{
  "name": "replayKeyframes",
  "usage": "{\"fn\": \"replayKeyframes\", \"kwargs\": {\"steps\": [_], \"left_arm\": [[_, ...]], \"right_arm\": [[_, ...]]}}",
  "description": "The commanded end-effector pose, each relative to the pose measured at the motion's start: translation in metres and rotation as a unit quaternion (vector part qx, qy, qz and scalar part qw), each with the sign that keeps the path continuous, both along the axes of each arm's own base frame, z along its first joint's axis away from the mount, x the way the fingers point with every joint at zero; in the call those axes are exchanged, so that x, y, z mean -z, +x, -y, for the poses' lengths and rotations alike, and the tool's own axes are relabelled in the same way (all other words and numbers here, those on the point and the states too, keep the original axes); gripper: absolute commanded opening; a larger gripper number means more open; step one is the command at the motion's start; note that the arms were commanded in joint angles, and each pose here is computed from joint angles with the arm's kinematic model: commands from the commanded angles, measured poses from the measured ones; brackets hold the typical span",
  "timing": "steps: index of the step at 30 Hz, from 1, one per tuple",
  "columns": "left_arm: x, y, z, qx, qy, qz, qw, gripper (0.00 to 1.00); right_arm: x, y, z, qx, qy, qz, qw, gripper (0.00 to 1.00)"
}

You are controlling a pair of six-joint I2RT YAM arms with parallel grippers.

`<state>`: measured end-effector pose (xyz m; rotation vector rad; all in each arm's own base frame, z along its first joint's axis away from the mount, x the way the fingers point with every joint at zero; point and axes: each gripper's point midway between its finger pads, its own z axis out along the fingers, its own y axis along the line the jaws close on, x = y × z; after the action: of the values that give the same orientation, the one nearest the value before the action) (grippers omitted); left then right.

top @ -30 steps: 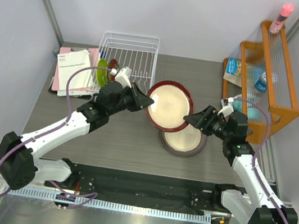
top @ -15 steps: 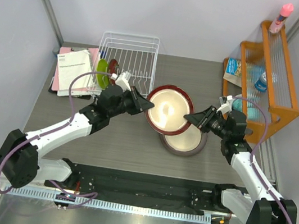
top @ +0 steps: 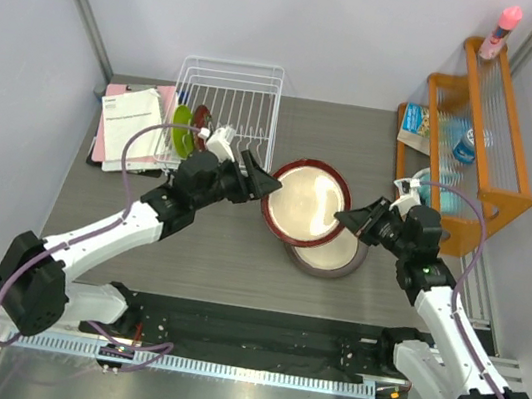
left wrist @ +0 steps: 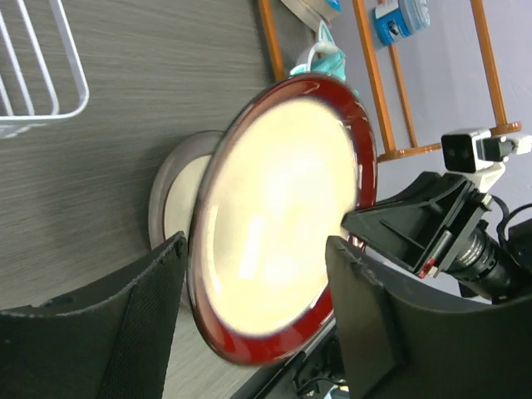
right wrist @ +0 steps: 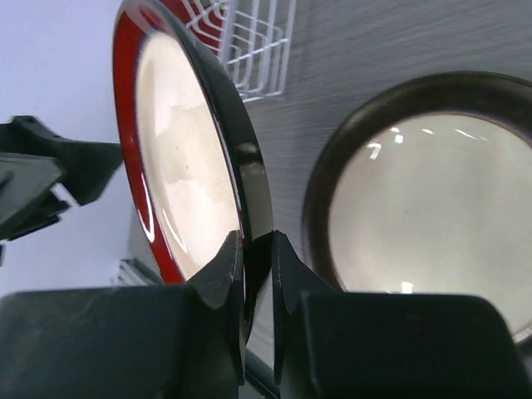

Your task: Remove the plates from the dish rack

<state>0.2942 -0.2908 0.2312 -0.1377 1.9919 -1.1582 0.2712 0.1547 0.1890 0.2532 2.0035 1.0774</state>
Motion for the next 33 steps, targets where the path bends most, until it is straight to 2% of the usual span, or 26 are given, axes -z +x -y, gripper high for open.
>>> {"fn": "replayKeyframes", "kwargs": {"steps": [1, 6, 17, 24, 33], "left_arm": [[-0.061, 0.004, -0.008, -0.013, -0.005, 0.097, 0.995, 0.7], [-0.055, 0.01, -0.039, -0.076, 0.054, 0.101, 0.99, 0.73], [-0.058, 0.008, -0.077, -0.135, 0.113, 0.123, 0.977, 0.78], [-0.046, 0.012, -0.095, -0.169, 0.159, 0.115, 0.966, 0.79], [-0.042, 0.012, -0.11, -0.196, 0.176, 0.116, 0.958, 0.83]], "right_arm": [[-0.011, 0.014, 0.032, 0.084, -0.064, 0.014, 0.994, 0.01], [-0.004, 0.015, 0.042, 0.105, -0.086, 0.005, 0.991, 0.01], [0.03, 0.012, 0.061, 0.128, -0.111, -0.029, 0.985, 0.01], [0.046, 0.015, 0.053, 0.105, -0.085, -0.044, 0.99, 0.01], [0.078, 0.013, 0.045, 0.081, -0.081, -0.105, 0.988, 0.01]]}}
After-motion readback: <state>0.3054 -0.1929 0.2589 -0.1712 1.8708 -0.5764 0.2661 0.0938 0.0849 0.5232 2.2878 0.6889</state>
